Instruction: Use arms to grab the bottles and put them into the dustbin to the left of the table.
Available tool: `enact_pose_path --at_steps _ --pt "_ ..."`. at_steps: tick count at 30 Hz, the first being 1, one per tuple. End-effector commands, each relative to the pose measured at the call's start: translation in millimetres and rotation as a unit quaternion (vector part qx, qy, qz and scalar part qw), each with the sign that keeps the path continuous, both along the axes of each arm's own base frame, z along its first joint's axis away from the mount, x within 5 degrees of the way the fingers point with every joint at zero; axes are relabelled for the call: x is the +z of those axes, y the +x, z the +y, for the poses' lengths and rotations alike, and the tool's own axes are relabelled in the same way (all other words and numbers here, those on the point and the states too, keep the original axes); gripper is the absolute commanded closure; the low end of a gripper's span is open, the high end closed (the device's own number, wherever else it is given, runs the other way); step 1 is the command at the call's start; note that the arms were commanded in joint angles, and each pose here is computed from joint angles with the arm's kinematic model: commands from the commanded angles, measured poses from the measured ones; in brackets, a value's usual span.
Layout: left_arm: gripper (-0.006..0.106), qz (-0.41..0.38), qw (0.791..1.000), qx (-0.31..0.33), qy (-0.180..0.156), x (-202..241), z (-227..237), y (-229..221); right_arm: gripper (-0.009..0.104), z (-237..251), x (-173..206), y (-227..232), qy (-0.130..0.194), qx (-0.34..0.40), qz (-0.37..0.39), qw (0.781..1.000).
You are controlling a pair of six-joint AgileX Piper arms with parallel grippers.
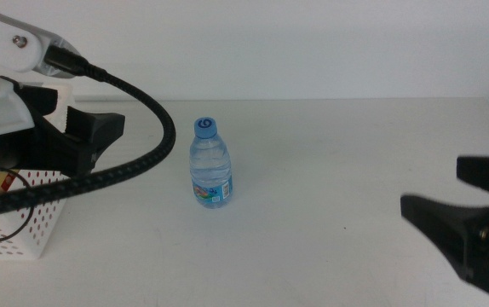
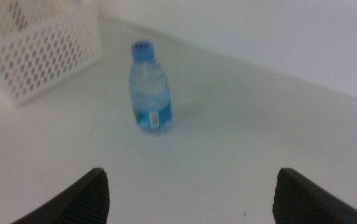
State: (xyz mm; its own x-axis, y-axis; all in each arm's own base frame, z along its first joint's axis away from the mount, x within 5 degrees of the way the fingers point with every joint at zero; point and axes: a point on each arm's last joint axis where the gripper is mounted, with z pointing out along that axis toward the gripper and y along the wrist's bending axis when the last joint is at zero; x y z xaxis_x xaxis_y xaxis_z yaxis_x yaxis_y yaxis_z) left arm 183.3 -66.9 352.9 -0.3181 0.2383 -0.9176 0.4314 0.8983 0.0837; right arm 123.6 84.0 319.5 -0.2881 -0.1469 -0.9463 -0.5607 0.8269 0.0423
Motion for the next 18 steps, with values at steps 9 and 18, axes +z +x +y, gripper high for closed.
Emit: enact_pose_path --at_steps 9,18 --pt "0.012 -0.045 0.999 0.01 -0.026 16.8 0.8 0.2 0.025 1.1 15.6 -0.9 0.01 0.01 -0.041 0.999" --pt "0.012 -0.045 0.999 0.01 -0.026 16.8 0.8 0.2 0.025 0.3 34.0 -0.7 0.013 0.009 -0.074 0.997"
